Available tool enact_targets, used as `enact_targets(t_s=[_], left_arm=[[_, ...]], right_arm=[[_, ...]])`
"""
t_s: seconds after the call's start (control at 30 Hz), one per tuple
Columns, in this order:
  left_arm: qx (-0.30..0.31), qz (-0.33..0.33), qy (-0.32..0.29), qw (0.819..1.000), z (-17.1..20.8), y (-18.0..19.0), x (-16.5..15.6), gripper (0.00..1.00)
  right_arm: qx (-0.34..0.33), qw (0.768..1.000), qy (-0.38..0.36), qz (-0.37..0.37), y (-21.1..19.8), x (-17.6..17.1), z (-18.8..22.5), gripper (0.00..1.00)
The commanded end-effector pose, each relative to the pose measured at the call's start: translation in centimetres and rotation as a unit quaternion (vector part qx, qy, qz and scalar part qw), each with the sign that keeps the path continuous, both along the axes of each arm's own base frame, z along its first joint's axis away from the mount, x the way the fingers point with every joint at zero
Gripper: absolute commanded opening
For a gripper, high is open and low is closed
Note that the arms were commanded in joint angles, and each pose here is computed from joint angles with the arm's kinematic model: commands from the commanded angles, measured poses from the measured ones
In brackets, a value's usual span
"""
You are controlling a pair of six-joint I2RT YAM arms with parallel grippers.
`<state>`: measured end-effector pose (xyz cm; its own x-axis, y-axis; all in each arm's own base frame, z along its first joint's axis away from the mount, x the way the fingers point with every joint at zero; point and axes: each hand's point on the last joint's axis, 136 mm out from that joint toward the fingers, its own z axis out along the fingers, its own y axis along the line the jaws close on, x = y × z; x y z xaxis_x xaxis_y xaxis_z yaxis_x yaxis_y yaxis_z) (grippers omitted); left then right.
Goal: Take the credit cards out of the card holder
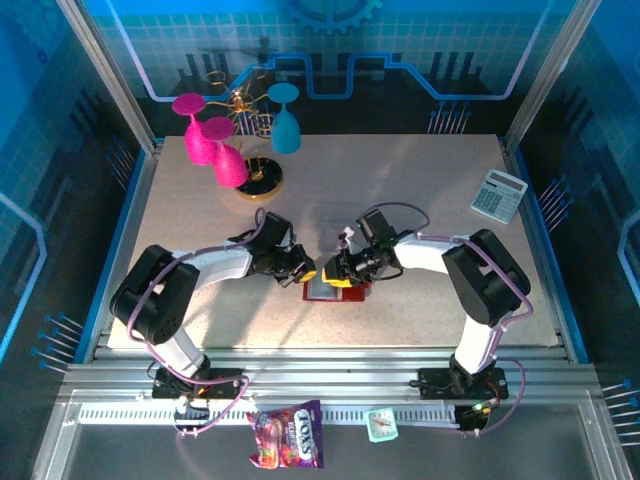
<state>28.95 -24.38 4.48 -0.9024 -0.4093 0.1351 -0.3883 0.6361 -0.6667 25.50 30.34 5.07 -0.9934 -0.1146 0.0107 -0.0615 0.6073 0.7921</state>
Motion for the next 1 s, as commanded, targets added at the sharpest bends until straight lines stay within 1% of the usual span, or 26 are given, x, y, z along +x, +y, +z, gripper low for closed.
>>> enact_targets(t_s=[0.0,0.2,0.4,0.57,0.8,0.83,0.97], left_arm=[[0.004,-0.003,-0.008,1.000,0.2,0.7,-0.5,0.10],[0.003,-0.001,-0.006,1.000,-0.2,1.0,-0.8,0.10],[0.004,-0.001,-0.002,1.000,-0.3,1.0,-0.9,0.10],[0.001,-0.002,0.000,1.000,-0.5,0.9,-0.9,0.10],[-0.006,-0.012,0.002,1.000,-0.4,0.4,-0.9,0.11],[-0.005,-0.014,0.003,1.000,-0.4,0.3,-0.9,0.10],[-0.004,-0.018,0.006,1.000,-0.4,0.1,-0.9,0.11]], right_arm=[[0.007,1.000,0.017,0.008,0.7,-0.7,-0.4,0.38],[-0.049,0.998,0.020,0.015,-0.7,-1.1,-2.3,0.39],[-0.071,0.997,0.018,0.015,-1.5,-1.2,-3.0,0.39],[-0.068,0.998,0.011,0.006,-1.9,-1.2,-2.7,0.39],[-0.040,0.999,0.007,-0.011,-1.8,-0.7,-2.1,0.39],[-0.044,0.999,0.018,-0.013,-2.3,-1.3,-2.8,0.39],[-0.037,0.999,0.019,-0.018,-2.3,-1.2,-2.8,0.38]])
